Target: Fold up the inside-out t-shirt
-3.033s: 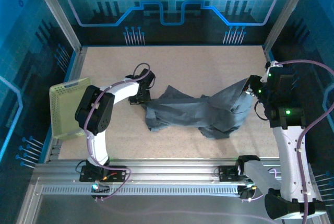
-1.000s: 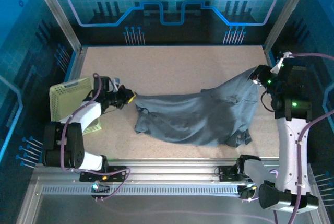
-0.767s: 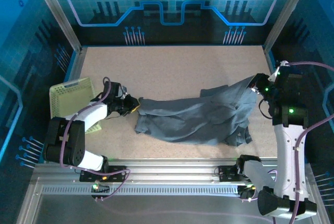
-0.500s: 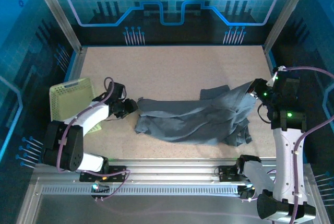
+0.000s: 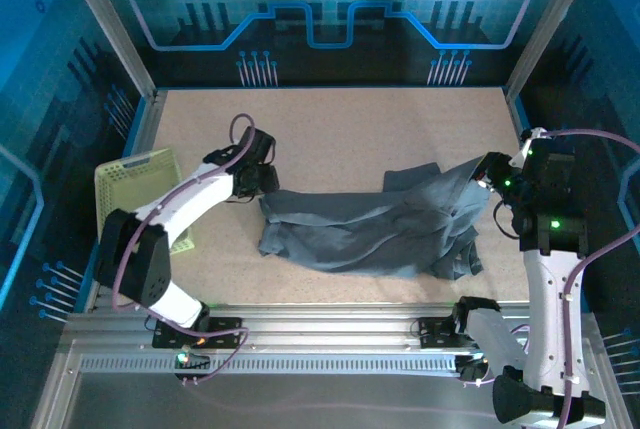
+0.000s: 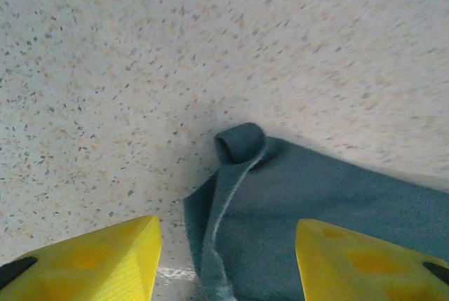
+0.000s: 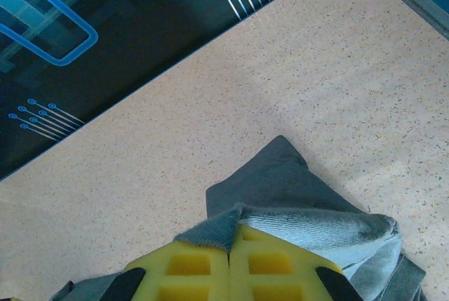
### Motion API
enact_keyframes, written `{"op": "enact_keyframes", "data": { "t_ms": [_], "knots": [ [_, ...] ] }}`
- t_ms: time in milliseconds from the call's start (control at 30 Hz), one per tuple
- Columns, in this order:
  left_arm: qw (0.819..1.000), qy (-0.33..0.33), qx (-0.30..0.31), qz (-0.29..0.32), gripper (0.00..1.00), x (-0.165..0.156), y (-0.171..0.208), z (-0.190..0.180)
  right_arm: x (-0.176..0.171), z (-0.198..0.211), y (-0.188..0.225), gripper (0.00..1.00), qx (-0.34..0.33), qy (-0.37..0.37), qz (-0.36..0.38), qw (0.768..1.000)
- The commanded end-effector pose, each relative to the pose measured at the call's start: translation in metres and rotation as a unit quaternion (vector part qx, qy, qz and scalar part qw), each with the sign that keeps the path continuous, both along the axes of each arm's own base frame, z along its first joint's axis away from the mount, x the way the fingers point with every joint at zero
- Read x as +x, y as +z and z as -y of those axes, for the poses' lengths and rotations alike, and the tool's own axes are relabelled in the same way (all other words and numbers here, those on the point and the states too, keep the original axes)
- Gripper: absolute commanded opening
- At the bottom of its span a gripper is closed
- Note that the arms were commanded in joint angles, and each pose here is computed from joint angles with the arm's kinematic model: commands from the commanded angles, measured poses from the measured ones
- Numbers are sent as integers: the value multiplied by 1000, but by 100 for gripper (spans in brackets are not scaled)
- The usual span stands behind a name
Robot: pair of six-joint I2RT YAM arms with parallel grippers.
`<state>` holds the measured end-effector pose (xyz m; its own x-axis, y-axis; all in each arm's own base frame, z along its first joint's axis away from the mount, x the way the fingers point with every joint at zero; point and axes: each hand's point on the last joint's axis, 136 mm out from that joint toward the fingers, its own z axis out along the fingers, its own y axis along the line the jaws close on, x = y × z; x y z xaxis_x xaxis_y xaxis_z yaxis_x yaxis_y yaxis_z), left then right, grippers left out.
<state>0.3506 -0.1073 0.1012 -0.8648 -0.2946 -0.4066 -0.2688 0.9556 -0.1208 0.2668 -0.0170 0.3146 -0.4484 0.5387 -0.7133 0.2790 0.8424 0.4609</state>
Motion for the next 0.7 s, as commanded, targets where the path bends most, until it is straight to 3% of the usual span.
{"op": "enact_keyframes", "data": {
  "t_ms": [0,300,467,667],
  "knots": [
    [999,-10,32,-42,53,-11,-8,-4,-4,-3,10,0,-12,8,13,1000],
    [996,-15,9,-89,42,-25,-35,6,-1,-1,11,0,-13,5,14,1000],
    [995,-16,-8,-97,41,-27,-43,12,-1,-1,15,0,-14,5,16,1000],
    [994,-17,-22,-103,21,-29,-46,17,-1,0,16,0,-15,3,17,1000]
  ]
}}
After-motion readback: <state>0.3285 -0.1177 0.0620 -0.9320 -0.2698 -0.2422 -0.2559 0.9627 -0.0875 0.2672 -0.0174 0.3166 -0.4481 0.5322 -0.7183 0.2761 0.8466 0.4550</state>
